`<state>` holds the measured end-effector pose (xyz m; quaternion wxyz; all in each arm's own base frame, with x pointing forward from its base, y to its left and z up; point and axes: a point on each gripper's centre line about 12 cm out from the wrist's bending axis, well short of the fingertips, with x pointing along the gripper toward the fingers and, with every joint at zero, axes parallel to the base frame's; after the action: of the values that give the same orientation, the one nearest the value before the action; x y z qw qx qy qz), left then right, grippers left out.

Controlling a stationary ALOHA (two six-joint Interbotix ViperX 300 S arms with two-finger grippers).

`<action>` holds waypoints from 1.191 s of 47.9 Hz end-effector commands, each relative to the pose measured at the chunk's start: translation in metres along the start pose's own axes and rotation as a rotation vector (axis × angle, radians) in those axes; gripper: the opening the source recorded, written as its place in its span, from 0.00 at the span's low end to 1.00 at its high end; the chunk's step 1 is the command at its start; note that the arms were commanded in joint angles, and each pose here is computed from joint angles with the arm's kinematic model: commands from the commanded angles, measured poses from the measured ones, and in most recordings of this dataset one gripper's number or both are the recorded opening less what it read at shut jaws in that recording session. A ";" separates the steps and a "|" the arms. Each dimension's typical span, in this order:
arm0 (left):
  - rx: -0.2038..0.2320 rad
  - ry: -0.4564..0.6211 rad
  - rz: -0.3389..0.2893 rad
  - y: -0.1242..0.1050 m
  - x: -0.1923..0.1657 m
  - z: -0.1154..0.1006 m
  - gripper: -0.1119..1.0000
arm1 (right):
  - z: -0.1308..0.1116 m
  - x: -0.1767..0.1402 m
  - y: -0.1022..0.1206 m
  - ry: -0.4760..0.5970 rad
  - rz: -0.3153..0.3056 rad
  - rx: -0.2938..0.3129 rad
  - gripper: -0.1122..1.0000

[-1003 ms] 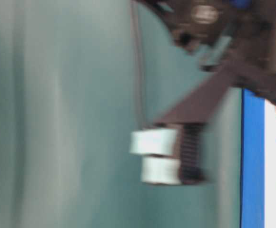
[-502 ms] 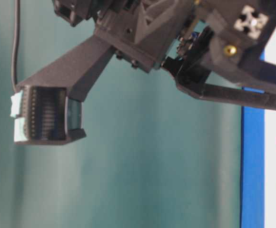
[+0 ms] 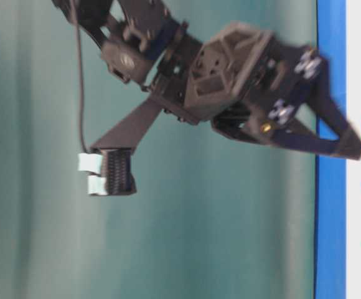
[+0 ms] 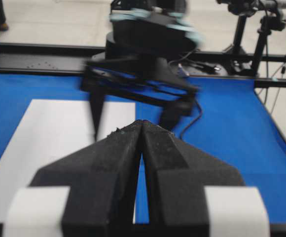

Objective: Touch the tip of the soldering iron to the mark.

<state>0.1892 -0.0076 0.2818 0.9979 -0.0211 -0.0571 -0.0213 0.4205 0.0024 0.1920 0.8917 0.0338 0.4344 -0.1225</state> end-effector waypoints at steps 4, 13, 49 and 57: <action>0.001 -0.011 -0.003 -0.001 0.002 0.005 0.10 | 0.015 -0.012 -0.031 -0.052 -0.023 0.031 0.91; 0.001 -0.014 -0.004 -0.001 0.002 0.006 0.10 | 0.012 -0.018 -0.038 -0.073 -0.014 0.032 0.91; 0.003 -0.008 -0.003 -0.001 0.001 0.004 0.10 | -0.081 -0.177 -0.080 -0.418 0.056 0.067 0.90; 0.004 -0.009 -0.004 -0.001 0.002 0.005 0.10 | -0.114 -0.196 -0.088 -0.487 0.068 0.086 0.88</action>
<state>0.1892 -0.0075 0.2818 0.9981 -0.0210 -0.0548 -0.0210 0.2103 -0.0276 0.2762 0.9663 0.0528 0.2232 -0.1164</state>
